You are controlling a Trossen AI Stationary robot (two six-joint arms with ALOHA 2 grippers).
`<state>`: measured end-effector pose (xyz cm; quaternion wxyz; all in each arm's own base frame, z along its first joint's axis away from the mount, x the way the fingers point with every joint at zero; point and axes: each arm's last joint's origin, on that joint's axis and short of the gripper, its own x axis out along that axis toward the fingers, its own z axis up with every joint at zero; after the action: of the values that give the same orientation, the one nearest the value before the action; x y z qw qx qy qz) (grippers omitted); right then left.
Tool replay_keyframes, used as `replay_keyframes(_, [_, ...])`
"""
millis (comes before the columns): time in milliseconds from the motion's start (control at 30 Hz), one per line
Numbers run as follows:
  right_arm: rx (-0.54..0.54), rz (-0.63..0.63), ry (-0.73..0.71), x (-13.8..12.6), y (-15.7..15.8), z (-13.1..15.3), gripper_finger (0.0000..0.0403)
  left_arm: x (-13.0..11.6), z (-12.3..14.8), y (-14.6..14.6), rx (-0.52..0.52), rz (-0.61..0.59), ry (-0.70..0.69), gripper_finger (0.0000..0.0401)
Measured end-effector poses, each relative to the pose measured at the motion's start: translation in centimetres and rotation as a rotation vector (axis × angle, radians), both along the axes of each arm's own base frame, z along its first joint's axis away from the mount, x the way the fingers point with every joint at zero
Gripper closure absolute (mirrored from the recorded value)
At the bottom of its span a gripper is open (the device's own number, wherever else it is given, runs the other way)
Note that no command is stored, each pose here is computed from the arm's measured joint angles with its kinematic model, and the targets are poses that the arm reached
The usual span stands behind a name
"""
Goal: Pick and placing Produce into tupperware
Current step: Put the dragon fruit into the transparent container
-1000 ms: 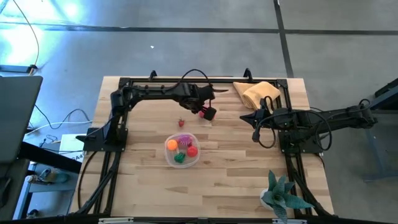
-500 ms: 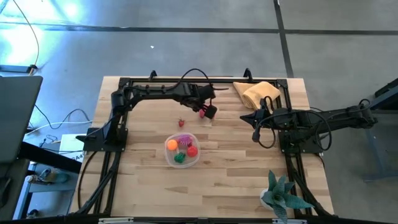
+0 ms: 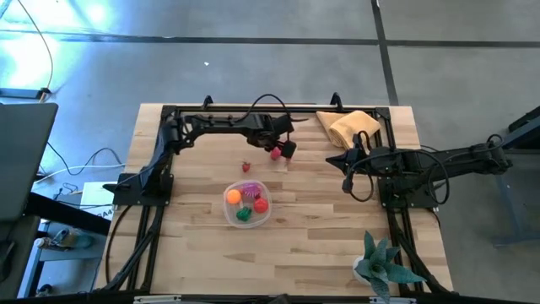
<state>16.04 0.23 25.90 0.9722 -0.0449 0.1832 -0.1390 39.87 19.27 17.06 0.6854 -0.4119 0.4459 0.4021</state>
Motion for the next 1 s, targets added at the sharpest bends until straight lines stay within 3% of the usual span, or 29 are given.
replay_keyframes(667, [0.000,0.000,0.007,0.0,0.0,-0.1,0.0403,-0.1,-1.5,0.5,-0.052,0.026,0.025,0.0004])
replay_keyframes(1000, [-0.001,0.000,0.007,0.0,0.0,-0.1,0.0403,-0.2,-1.5,0.3,-0.057,0.027,0.032,0.0096])
